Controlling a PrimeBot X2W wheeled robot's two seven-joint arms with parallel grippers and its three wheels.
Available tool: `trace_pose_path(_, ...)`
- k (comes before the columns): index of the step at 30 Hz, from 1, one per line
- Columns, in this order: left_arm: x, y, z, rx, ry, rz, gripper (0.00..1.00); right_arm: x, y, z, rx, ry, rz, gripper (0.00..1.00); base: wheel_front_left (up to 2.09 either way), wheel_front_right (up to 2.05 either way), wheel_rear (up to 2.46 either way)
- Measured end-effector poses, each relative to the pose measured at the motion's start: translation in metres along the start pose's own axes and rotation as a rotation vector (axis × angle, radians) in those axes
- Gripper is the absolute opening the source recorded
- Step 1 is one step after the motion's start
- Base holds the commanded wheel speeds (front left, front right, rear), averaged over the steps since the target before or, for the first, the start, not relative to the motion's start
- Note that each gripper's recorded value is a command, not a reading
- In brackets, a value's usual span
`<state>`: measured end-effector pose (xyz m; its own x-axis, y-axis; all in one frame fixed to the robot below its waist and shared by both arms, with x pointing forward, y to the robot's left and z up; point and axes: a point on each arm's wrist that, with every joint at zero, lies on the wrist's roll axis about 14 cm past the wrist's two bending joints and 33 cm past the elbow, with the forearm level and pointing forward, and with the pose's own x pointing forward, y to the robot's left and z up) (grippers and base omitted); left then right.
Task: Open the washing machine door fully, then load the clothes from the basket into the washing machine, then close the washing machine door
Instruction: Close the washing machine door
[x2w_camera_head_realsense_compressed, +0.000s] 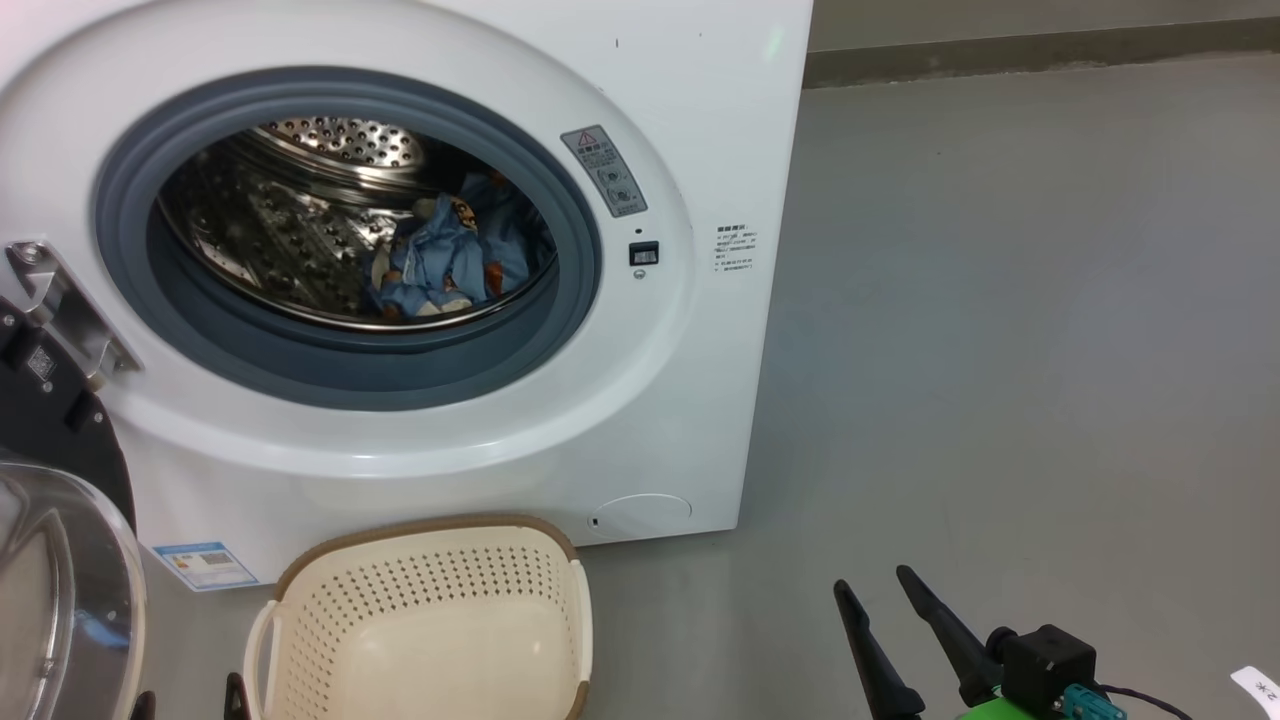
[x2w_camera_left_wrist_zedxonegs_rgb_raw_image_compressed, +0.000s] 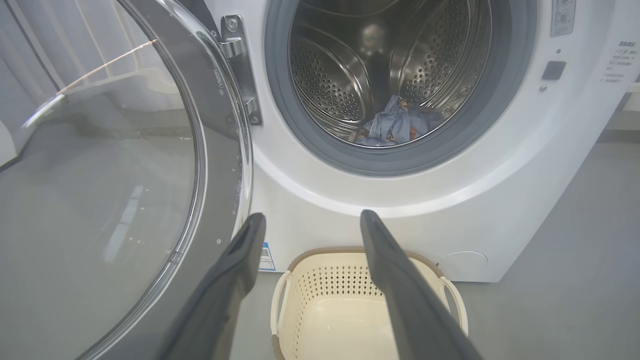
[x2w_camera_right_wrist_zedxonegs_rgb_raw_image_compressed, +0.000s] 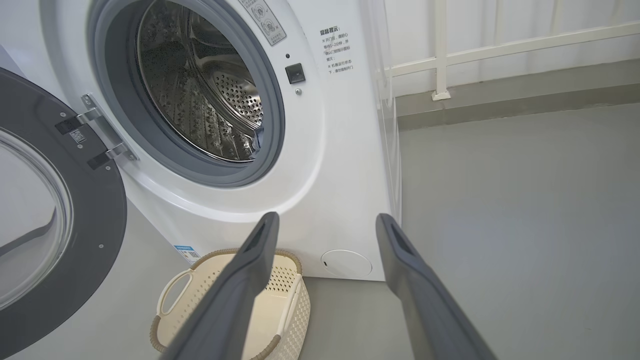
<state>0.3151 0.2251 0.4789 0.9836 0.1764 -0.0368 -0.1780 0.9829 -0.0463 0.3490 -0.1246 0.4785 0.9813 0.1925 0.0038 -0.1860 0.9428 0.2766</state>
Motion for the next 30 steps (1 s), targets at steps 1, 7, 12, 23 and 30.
trace_pose_path(1,0.0002,0.0003,-0.0001,0.003,0.0,0.001,1.0,-0.0001,-0.0018,0.0005,-0.001,-0.001,-0.005,1.0,0.0,0.0,0.0)
trace_pose_path(7,0.0003,-0.002,-0.0009,-0.009,0.001,-0.002,1.0,-0.0006,-0.0045,0.0019,-0.007,-0.005,-0.013,1.0,0.0,0.0,0.0)
trace_pose_path(12,0.0001,-0.0024,-0.0018,-0.007,0.003,-0.007,1.0,-0.0005,-0.0045,0.0029,-0.008,-0.009,-0.013,1.0,0.0,0.0,0.0)
trace_pose_path(23,-0.0006,-0.0008,-0.0026,-0.007,0.004,-0.01,1.0,-0.0007,-0.0038,0.0042,-0.009,-0.013,-0.011,1.0,-0.3,0.3,0.0)
trace_pose_path(30,-0.0006,0.0002,-0.0023,-0.002,0.001,-0.01,1.0,-0.0011,-0.0035,0.0052,-0.01,-0.016,-0.01,1.0,-1.43,1.43,0.0)
